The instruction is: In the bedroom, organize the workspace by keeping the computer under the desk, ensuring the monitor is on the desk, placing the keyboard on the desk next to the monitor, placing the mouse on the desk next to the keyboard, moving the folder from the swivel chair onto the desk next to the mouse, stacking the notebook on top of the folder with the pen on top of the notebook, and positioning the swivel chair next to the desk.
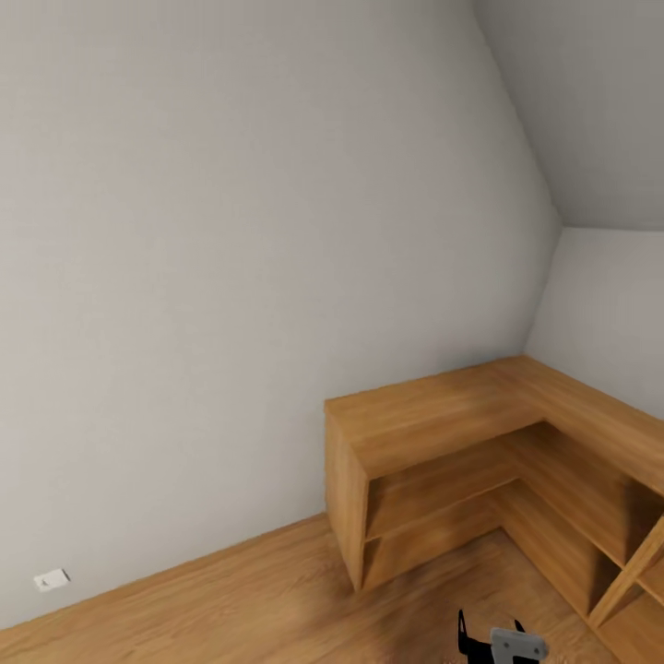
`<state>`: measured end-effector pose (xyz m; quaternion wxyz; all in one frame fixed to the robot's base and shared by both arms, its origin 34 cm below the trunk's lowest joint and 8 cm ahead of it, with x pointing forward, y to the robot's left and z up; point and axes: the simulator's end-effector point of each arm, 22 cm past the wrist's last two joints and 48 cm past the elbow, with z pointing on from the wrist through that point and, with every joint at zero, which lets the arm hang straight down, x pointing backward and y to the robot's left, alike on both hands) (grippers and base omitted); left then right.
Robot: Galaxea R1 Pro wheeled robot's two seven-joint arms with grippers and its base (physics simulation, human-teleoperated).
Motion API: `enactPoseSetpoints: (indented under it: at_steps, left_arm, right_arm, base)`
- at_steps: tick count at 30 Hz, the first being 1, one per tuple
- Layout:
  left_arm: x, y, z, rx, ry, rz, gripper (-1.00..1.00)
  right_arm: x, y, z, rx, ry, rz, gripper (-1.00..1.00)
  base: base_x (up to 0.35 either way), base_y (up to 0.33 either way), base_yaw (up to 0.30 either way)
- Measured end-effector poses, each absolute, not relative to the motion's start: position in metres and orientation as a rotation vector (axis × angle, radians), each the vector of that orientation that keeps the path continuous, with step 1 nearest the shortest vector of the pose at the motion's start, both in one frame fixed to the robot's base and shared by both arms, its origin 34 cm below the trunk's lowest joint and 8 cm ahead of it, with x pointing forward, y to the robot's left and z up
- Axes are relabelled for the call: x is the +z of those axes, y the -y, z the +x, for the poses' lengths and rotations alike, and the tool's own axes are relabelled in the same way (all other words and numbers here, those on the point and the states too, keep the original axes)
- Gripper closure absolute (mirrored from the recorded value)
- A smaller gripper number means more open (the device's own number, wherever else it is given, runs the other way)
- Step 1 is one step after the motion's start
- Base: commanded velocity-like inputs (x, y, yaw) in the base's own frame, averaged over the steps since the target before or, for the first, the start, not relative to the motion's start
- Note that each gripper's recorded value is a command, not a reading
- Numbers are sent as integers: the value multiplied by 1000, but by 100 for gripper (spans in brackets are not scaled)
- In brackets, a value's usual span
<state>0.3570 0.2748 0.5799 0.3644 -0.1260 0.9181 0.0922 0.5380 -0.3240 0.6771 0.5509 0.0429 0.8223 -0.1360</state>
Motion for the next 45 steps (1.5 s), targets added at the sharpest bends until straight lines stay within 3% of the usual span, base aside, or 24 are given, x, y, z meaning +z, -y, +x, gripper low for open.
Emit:
enactPoseSetpoints:
  at_steps: [38,45]
  left_arm:
    - [573,-272,344,237,-2400,-317,-100]
    - [571,-274,340,242,-2410,-316,-100]
  right_arm:
    - [663,310,535,-271,-2015,50,-100]
    - [661,308,535,-260,-2025,36,-100]
  base:
    - [1,0,-297]
    - [214,-41,-286]
